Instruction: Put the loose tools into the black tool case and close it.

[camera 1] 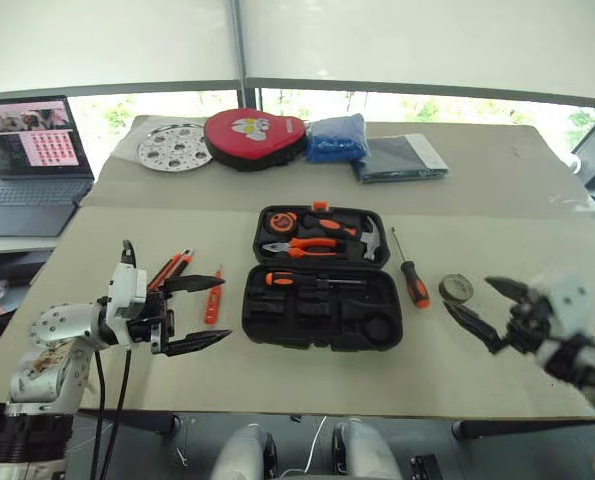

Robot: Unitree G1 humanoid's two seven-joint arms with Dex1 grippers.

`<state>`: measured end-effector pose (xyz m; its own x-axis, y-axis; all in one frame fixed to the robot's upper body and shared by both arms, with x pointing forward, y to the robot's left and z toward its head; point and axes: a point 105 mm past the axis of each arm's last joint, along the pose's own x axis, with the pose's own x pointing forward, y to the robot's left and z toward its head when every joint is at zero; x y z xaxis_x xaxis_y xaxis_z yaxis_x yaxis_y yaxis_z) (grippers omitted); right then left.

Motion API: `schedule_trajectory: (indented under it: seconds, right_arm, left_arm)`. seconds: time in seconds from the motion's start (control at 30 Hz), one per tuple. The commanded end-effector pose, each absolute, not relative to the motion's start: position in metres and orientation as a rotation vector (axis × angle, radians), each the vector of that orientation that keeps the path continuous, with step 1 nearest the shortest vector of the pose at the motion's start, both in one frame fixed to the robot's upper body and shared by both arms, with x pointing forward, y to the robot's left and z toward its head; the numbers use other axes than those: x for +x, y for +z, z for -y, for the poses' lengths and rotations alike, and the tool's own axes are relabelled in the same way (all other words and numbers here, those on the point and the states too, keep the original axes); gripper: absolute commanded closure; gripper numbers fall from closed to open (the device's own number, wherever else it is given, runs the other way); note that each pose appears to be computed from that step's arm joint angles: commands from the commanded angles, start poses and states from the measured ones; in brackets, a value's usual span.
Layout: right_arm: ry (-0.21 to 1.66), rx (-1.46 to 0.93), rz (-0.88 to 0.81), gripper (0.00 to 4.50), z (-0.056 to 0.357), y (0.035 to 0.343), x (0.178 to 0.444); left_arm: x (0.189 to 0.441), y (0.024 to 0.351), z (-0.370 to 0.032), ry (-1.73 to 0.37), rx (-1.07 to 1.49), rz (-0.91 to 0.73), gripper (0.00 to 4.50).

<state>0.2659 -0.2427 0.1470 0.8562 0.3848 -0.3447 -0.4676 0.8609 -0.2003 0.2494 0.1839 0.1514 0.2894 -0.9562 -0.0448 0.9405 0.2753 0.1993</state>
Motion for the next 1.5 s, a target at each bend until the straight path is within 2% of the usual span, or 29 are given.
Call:
schedule_trajectory:
  seconds: [0.03, 0.27, 0.3, 0.47, 0.5, 0.6, 0.7, 0.83, 0.93, 1.0, 1.07, 1.17, 1.27, 1.33, 1.5]
  right_arm:
    - [0.44, -0.276, -0.449, 0.0, 0.242, 0.135, 0.287]
    - [0.423, -0.285, -0.589, 0.0, 0.241, 0.119, 0.316]
    - [0.409, -0.28, -0.615, 0.51, 0.242, 0.115, 0.318]
    - [0.409, -0.26, -0.625, 2.03, 0.236, 0.098, 0.329]
    - [0.422, -0.259, -0.613, 2.47, 0.234, 0.098, 0.331]
    - [0.419, -0.263, -0.607, 3.41, 0.234, 0.099, 0.333]
    - [0.374, -0.255, -0.581, 3.48, 0.241, 0.104, 0.337]
    - [0.266, -0.21, -0.482, 3.48, 0.26, 0.126, 0.342]
    - [0.226, -0.21, -0.352, 3.48, 0.269, 0.154, 0.344]
    - [0.274, -0.209, -0.241, 3.48, 0.262, 0.18, 0.346]
    - [0.388, -0.243, -0.149, 3.48, 0.245, 0.197, 0.345]
    - [0.694, -0.382, -0.04, 3.48, 0.2, 0.21, 0.334]
    - [1.066, -0.578, -0.034, 3.48, 0.153, 0.198, 0.311]
    - [1.248, -0.645, -0.13, 3.48, 0.135, 0.182, 0.297]
    - [1.358, -0.798, -0.246, 3.48, 0.121, 0.155, 0.299]
  left_arm:
    - [0.25, 0.167, -0.178, -1.265, 0.216, 0.171, 0.04]
    - [0.249, 0.173, -0.168, -1.251, 0.206, 0.198, 0.04]
    - [0.249, 0.174, -0.167, -1.252, 0.214, 0.204, 0.0]
    - [0.248, 0.172, -0.167, -1.258, 0.265, 0.204, 0.0]
    - [0.249, 0.173, -0.168, -1.252, 0.261, 0.207, 0.0]
    - [0.25, 0.173, -0.168, -1.249, 0.262, 0.207, 0.0]
    - [0.251, 0.174, -0.167, -1.249, 0.262, 0.21, 0.0]
    - [0.253, 0.179, -0.166, -1.235, 0.234, 0.23, 0.0]
    - [0.255, 0.187, -0.165, -1.201, 0.174, 0.256, 0.0]
    - [0.252, 0.19, -0.164, -1.196, 0.132, 0.255, 0.0]
    - [0.251, 0.19, -0.164, -1.194, 0.115, 0.247, 0.0]
    - [0.245, 0.182, -0.166, -1.211, 0.158, 0.211, 0.0]
    - [0.237, 0.168, -0.175, -1.251, 0.252, 0.146, 0.0]
    - [0.231, 0.161, -0.18, -1.275, 0.296, 0.108, 0.0]
    - [0.224, 0.148, -0.19, -1.294, 0.342, 0.048, 0.0]
